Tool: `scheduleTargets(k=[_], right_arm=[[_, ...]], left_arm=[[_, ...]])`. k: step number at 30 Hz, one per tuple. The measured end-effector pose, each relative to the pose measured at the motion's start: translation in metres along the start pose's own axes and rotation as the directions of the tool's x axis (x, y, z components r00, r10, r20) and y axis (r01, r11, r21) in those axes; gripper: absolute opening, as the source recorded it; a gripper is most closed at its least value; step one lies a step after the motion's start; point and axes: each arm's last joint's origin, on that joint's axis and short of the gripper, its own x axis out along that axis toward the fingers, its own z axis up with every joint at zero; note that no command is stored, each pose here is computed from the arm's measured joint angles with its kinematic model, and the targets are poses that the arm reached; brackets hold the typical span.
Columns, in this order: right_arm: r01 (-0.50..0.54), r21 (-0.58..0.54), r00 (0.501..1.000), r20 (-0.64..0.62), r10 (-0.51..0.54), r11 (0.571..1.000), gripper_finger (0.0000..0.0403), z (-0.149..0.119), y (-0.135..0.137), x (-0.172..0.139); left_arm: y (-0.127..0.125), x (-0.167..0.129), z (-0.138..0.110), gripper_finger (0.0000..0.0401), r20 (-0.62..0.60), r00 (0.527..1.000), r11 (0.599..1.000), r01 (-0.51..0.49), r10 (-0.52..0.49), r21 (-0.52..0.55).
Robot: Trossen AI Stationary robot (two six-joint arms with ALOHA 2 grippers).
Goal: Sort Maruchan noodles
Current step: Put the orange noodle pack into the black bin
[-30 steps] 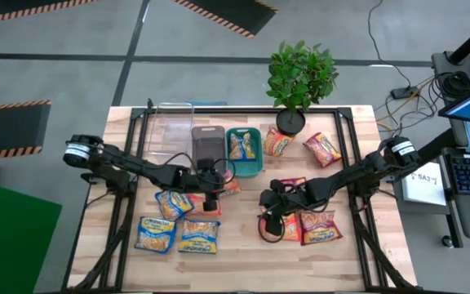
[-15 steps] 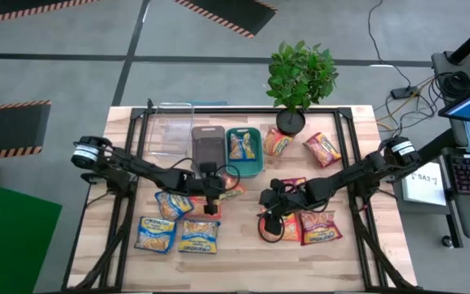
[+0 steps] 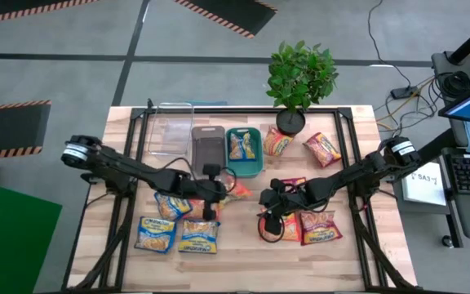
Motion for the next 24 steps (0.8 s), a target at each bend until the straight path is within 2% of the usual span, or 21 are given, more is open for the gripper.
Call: scheduleTargets(k=[2, 5, 9, 11, 18, 24], right_arm=[[0.000, 0.000, 1.000, 0.000, 0.000, 1.000, 0.0206, 0.000, 0.000, 0.000], [0.000, -0.002, 1.000, 0.000, 0.000, 1.000, 0.0206, 0.000, 0.000, 0.000], [0.000, -0.005, 1.000, 0.000, 0.000, 1.000, 0.0206, 0.000, 0.000, 0.000], [-0.001, -0.006, 1.000, 0.001, 0.001, 1.000, 0.0206, 0.000, 0.000, 0.000], [-0.005, -0.008, 1.000, 0.014, 0.006, 1.000, 0.0206, 0.001, 0.001, 0.000], [-0.008, -0.015, 1.000, 0.018, 0.008, 1.000, 0.0206, 0.002, 0.001, 0.000]], left_arm=[[0.007, -0.013, 0.007, 0.0000, 0.042, 0.999, 0.999, -0.029, 0.028, 0.021], [0.025, -0.032, 0.011, 0.0000, 0.055, 0.987, 0.985, -0.157, 0.153, 0.076], [0.058, -0.049, 0.005, 0.0000, -0.022, 0.931, 0.925, -0.360, 0.365, 0.122], [0.078, -0.052, -0.001, 0.0000, -0.077, 0.897, 0.897, -0.425, 0.435, 0.120], [0.129, -0.033, -0.030, 0.0000, -0.270, 0.806, 0.850, -0.491, 0.526, 0.188], [0.144, -0.010, -0.051, 0.0000, -0.386, 0.761, 0.852, -0.434, 0.521, 0.293]])
